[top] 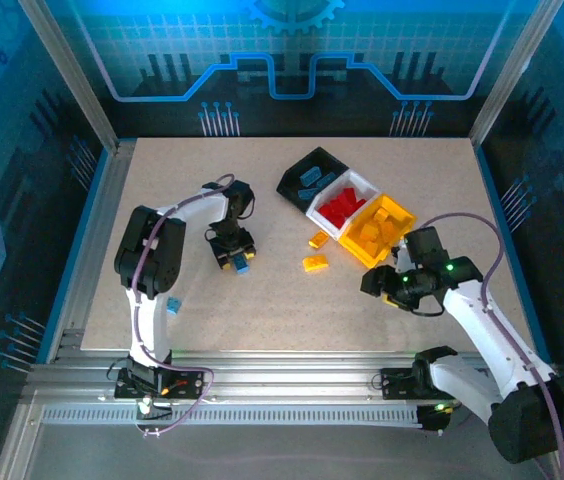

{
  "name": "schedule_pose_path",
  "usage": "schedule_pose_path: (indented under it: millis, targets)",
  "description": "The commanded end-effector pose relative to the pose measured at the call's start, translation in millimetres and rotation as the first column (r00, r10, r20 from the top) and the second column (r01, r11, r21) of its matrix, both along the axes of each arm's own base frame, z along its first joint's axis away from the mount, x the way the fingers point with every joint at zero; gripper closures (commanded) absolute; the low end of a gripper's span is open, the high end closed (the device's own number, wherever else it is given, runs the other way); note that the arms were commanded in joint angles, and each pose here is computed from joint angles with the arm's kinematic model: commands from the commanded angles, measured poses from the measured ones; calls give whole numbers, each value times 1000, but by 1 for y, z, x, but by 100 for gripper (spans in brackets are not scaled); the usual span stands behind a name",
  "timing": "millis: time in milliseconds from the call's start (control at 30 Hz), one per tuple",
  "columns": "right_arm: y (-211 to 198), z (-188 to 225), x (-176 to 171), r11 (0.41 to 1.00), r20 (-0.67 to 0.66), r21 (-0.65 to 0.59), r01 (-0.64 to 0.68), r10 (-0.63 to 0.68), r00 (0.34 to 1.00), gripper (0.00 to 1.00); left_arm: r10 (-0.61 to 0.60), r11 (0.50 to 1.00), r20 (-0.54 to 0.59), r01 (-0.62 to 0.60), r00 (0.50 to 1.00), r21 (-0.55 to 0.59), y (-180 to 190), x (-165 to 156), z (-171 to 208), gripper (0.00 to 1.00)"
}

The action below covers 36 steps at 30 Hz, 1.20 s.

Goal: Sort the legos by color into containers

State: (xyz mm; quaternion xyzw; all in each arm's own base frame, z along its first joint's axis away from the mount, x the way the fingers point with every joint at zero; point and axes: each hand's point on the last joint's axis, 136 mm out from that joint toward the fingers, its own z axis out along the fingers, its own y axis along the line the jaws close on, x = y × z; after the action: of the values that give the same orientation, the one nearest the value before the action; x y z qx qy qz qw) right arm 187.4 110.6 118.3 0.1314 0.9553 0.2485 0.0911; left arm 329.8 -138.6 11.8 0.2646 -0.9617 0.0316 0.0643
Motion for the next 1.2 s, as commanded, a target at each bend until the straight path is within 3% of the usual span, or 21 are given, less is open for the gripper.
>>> schedule_pose_path:
  millis: [0, 67, 267, 400, 533, 667, 900, 1167]
  targets:
    - [2, 13, 5, 1000, 10, -15, -17, 17, 1000, 35, -9, 999, 1, 9, 1000, -51, -10, 4, -13, 55]
    - [3, 17, 8, 1000, 13, -18, -23, 23, 1000, 35, -6, 998, 7, 6, 1000, -69, -14, 5, -11, 63]
    - [2, 23, 13, 999, 23, -38, -37, 38, 999, 35, 10, 988, 66, 0, 998, -151, -33, 29, 5, 69]
    - [-2, 21, 11, 998, 15, -50, -33, 34, 999, 35, 40, 967, 154, 0, 987, -254, -58, 69, 33, 69]
    - [-5, 17, 10, 999, 3, -46, -29, 29, 1000, 35, 66, 900, 214, 34, 975, -435, -104, 126, 62, 68]
    - [-6, 16, 15, 999, -4, -37, -23, 23, 1000, 35, 94, 871, 279, 57, 956, -487, -127, 176, 86, 67]
    - [-11, 25, 32, 999, 17, -31, -6, 6, 1000, 35, 245, 786, 293, -13, 924, -618, -157, 230, 84, 66]
    - [-12, 29, 42, 999, 21, -27, -20, 20, 1000, 34, 277, 743, 349, 31, 895, -669, -170, 249, 95, 38]
